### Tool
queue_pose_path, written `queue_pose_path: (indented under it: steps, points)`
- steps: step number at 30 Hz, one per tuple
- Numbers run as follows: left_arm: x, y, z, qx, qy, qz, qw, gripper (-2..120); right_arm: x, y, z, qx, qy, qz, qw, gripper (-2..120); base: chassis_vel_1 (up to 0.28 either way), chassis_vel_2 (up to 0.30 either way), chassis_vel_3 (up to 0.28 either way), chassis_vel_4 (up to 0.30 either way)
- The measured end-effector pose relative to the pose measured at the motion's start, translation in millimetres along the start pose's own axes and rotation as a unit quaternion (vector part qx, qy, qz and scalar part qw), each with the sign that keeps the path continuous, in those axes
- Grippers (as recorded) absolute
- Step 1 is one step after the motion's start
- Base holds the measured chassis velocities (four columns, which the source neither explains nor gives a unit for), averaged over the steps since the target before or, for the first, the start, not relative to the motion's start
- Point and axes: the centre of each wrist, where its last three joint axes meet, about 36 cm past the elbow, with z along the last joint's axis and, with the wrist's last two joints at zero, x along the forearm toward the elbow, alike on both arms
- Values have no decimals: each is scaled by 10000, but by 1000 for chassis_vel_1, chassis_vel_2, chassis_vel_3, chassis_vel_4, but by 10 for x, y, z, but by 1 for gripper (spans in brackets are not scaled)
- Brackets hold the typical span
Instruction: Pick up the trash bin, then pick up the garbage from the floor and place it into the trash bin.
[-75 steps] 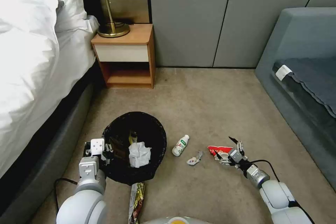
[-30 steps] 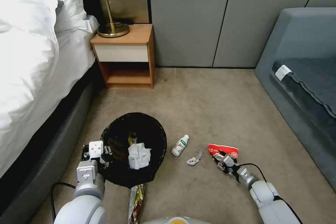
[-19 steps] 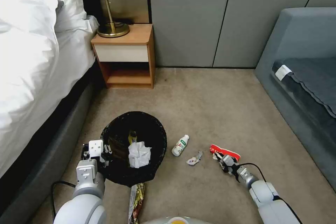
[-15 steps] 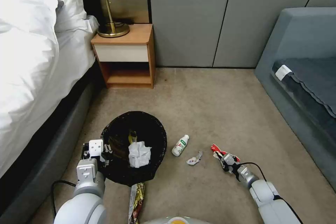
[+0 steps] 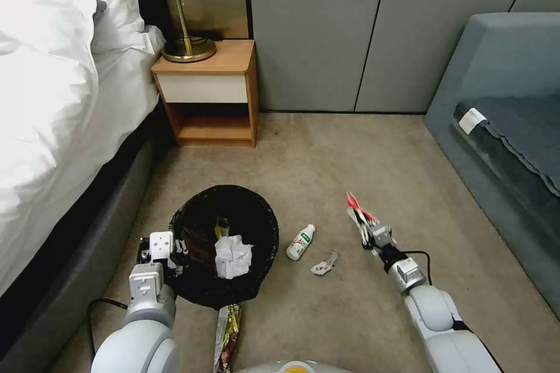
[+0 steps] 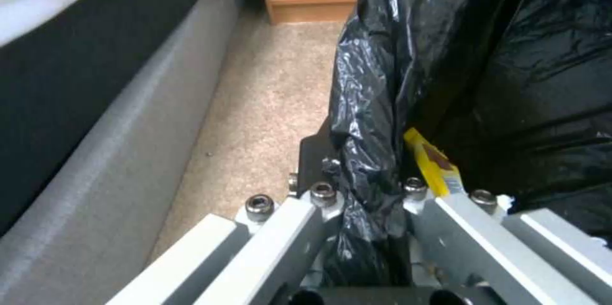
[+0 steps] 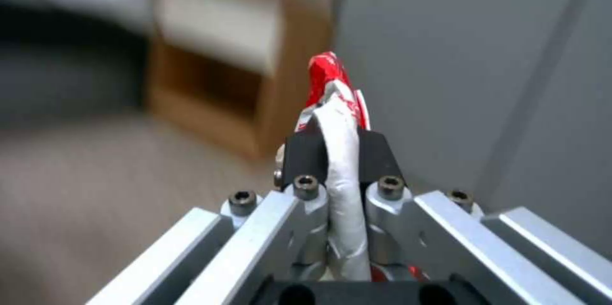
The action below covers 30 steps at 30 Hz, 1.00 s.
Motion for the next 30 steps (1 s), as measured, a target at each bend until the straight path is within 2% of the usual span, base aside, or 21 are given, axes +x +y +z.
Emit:
queue_pose_path:
  steps: [1, 2, 4, 6, 7, 9, 10, 11, 13, 18, 21, 26, 30]
  points:
    - [2, -7, 2, 2, 7, 10, 10000, 0, -43, 58, -159, -74, -240, -140, 9996, 0, 0, 0, 0, 0]
    - [2, -7, 2, 2, 7, 10, 10000, 0, -43, 58, -159, -74, -240, -140, 9996, 0, 0, 0, 0, 0]
    - [6, -16, 9, -3, 21, 23, 10000, 0, -105, 272, -553, -308, -811, -659, 9940, 0, 0, 0, 0, 0]
    - [5, -19, 18, -19, 32, 20, 10000, 0, -97, 518, -756, -509, -1075, -1070, 9871, 0, 0, 0, 0, 0]
    - [5, -19, 18, -19, 32, 20, 10000, 0, -97, 518, -756, -509, -1075, -1070, 9871, 0, 0, 0, 0, 0]
    - [6, -25, 21, -25, 36, 25, 10000, 0, -75, 779, -856, -766, -1143, -1379, 9808, 0, 0, 0, 0, 0]
    - [6, -25, 21, -25, 36, 25, 10000, 0, -75, 779, -856, -766, -1143, -1379, 9808, 0, 0, 0, 0, 0]
    - [6, -31, 21, -26, 36, 33, 10000, 0, -65, 944, -886, -937, -1122, -1550, 9770, 0, 0, 0, 0, 0]
    - [4, -42, 24, -37, 39, 44, 10000, 0, -71, 1173, -862, -1104, -1015, -1790, 9723, 0, 0, 0, 0, 0]
    - [2, -60, 33, -62, 44, 48, 10000, 0, -117, 1361, -788, -1171, -834, -2014, 9689, 0, 0, 0, 0, 0]
    - [5, -90, 39, -46, 52, 54, 10000, 0, -207, 1586, -649, -1281, -629, -2252, 9638, 0, 0, 0, 0, 0]
    - [7, -111, 52, -58, 68, 60, 9999, 0, -249, 1714, -501, -1338, -423, -2318, 9626, 0, 0, 0, 0, 0]
    - [10, -132, 59, -54, 79, 70, 9999, 0, -307, 1723, -450, -1299, -303, -2286, 9643, 2, 0, 0, 0, 0]
